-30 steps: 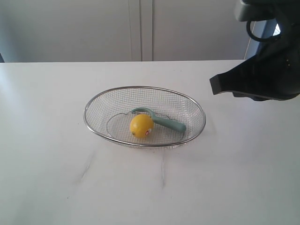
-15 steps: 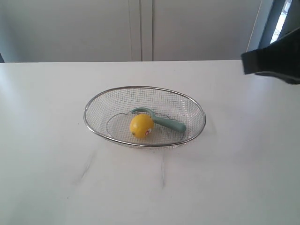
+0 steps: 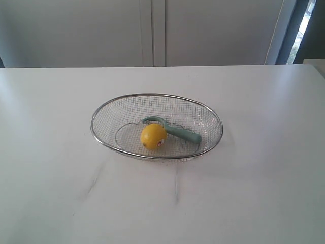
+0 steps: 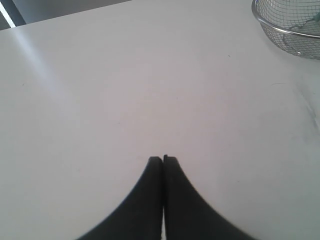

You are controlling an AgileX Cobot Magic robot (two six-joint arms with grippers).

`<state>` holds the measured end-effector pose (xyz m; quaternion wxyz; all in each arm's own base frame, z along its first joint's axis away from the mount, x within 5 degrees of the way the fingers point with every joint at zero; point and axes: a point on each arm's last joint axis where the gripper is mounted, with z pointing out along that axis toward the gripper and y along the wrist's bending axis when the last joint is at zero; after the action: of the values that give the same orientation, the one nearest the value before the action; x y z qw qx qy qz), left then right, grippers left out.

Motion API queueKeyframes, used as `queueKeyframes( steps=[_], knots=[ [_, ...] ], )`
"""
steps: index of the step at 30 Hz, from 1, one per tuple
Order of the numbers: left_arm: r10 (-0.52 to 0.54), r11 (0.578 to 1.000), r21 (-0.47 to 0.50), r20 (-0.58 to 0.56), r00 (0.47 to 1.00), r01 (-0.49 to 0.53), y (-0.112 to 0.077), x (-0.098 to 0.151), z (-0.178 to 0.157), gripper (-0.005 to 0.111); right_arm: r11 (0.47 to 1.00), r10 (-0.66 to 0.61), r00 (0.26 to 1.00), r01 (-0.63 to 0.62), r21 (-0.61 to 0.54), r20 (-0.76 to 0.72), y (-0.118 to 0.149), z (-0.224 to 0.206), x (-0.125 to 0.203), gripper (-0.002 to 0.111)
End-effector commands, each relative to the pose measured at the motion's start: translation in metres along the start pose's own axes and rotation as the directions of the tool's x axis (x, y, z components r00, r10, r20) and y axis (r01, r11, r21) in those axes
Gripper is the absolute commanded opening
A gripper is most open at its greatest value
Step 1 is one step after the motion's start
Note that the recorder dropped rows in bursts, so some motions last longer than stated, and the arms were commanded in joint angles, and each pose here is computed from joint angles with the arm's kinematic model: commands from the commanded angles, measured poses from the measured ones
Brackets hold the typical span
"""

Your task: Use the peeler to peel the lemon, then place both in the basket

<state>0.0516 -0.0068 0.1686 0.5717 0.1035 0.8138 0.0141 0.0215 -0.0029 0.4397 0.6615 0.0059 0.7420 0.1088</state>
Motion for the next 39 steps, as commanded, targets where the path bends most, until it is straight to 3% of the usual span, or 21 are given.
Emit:
queueKeyframes(
  steps=[1, 11, 18, 29, 39],
  knots=[
    [-0.005, 1.0, -0.002, -0.007, 1.0, 0.005, 0.0, 0.002, 0.0, 0.0, 0.994, 0.004, 0.989, -0.02, 0.109, 0.146, -0.002, -0.039, 0.003, 0.0],
    [-0.005, 1.0, -0.002, -0.007, 1.0, 0.005, 0.0, 0.002, 0.0, 0.0, 0.996, 0.004, 0.953, -0.03, 0.083, 0.303, -0.002, -0.09, 0.017, 0.0],
    [-0.005, 1.0, -0.002, -0.007, 1.0, 0.005, 0.0, 0.002, 0.0, 0.0, 0.995, 0.001, 0.98, -0.021, 0.101, 0.197, -0.008, -0.054, 0.045, 0.0],
    [-0.005, 1.0, -0.002, -0.007, 1.0, 0.005, 0.0, 0.002, 0.0, 0.0, 0.988, 0.012, 0.995, 0.004, 0.155, -0.103, -0.028, 0.003, 0.148, 0.0],
    [-0.005, 1.0, -0.002, -0.007, 1.0, 0.005, 0.0, 0.002, 0.0, 0.0, 0.993, 0.002, 1.0, 0.001, 0.118, -0.024, -0.029, 0.022, 0.162, 0.0]
  ],
)
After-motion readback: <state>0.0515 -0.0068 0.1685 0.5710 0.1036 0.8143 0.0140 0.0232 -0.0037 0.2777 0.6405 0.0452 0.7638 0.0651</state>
